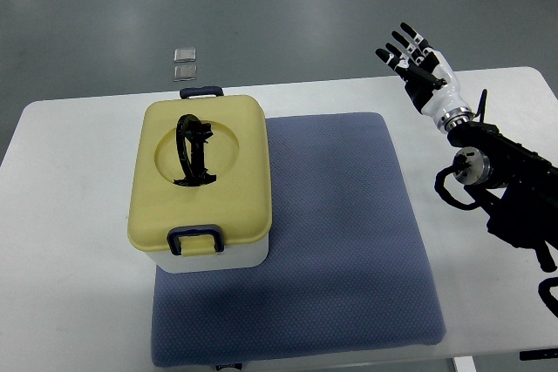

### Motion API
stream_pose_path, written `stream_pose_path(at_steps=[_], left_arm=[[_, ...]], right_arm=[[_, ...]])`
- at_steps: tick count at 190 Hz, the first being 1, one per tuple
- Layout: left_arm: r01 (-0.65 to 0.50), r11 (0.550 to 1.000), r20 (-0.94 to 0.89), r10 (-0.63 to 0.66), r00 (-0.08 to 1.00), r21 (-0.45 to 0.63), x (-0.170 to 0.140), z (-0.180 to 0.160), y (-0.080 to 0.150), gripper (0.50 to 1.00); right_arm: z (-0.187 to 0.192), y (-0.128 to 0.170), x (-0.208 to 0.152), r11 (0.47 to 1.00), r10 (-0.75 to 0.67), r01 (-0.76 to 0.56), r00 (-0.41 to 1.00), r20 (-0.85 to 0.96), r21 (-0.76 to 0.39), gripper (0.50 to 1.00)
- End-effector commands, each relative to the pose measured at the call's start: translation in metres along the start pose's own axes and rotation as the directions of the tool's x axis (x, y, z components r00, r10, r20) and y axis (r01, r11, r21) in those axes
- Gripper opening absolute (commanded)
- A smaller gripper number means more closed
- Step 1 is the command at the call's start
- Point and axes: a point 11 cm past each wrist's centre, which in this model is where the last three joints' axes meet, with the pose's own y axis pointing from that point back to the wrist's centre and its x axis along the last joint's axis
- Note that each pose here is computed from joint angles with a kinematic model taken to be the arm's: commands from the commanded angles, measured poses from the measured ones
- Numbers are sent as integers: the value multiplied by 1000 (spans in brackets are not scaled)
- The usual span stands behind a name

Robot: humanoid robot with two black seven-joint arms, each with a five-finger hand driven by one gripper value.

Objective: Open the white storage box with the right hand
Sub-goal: 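Swing the right hand over the box toward the yellow lid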

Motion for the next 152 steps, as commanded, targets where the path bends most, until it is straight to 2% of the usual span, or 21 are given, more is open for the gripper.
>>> stream_pose_path(at_steps=[1,25,43,74,93,106,127,152], left_arm=[[-1,1000,0,1,1000,0,0,0,0,1000],[-1,1000,0,1,1000,0,0,0,0,1000],[0,1000,0,0,1000,0,0,0,0,1000],[0,1000,0,0,1000,0,0,0,0,1000],[-1,1000,0,1,1000,0,0,0,0,1000],[-1,1000,0,1,1000,0,0,0,0,1000],[0,1000,1,0,1000,0,0,0,0,1000],[0,1000,-1,0,1000,1,0,-1,0,1000]], right_arm=[[-14,-11,-19,996,-89,90,991,-103,1,928],[-38,-23,-38,971,-237,236,903,-359,-46,928],[-61,-32,-55,945,-311,321,822,-476,-63,928],[-112,-40,-87,877,-415,465,607,-678,-121,928],[-120,-40,-120,816,-474,542,432,-767,-198,928],[-119,-37,-146,757,-516,593,284,-808,-275,928],[-119,-29,-182,656,-566,642,71,-821,-397,928],[-125,-20,-221,559,-576,668,-115,-809,-492,928]])
